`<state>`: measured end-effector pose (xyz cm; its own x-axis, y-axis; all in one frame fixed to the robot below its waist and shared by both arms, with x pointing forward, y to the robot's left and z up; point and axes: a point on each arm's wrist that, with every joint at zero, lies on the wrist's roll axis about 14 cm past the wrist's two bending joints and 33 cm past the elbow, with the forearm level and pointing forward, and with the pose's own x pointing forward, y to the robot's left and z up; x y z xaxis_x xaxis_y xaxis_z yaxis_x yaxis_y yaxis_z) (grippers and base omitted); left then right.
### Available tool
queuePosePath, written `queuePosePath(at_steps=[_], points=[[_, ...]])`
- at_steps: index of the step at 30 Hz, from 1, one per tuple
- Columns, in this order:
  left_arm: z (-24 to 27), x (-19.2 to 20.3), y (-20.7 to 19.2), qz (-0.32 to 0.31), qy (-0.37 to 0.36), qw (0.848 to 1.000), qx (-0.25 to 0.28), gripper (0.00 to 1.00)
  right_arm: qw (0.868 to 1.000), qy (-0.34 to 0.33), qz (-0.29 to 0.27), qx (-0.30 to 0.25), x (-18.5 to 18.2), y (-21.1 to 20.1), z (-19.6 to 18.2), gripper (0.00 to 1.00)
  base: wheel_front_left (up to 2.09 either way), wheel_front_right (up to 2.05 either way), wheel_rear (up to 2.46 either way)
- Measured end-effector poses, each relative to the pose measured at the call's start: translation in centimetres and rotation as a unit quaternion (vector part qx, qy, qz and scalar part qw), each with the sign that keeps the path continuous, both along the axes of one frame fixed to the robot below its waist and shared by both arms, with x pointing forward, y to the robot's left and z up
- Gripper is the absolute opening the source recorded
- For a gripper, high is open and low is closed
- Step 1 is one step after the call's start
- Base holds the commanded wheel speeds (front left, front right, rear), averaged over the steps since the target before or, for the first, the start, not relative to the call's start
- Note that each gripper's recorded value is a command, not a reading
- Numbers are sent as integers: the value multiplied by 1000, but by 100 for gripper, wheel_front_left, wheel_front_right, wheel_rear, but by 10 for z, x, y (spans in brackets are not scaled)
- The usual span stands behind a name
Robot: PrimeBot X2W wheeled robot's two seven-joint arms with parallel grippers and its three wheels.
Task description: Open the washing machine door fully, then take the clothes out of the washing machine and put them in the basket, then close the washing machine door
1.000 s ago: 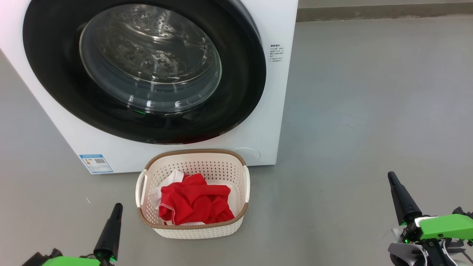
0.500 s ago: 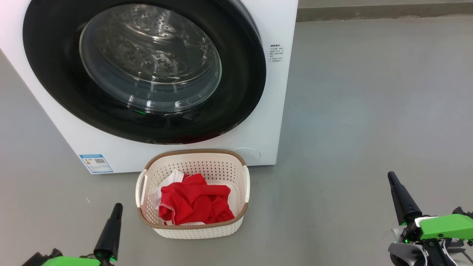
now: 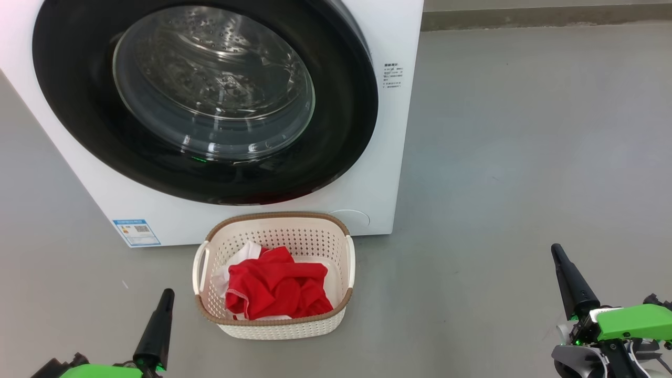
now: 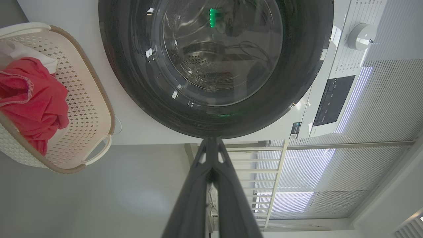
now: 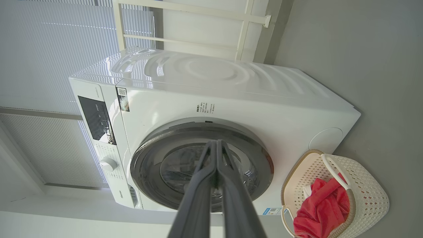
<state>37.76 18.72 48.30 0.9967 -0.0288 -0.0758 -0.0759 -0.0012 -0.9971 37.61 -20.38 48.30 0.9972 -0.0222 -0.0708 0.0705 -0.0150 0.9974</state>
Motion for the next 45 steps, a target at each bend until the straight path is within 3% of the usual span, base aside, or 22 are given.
queuePosePath(at_steps=[45], points=[[0, 0, 0, 0, 0, 1000, 0, 0, 1000, 0, -1, 0, 0, -1, 0, 0, 0, 0, 0]])
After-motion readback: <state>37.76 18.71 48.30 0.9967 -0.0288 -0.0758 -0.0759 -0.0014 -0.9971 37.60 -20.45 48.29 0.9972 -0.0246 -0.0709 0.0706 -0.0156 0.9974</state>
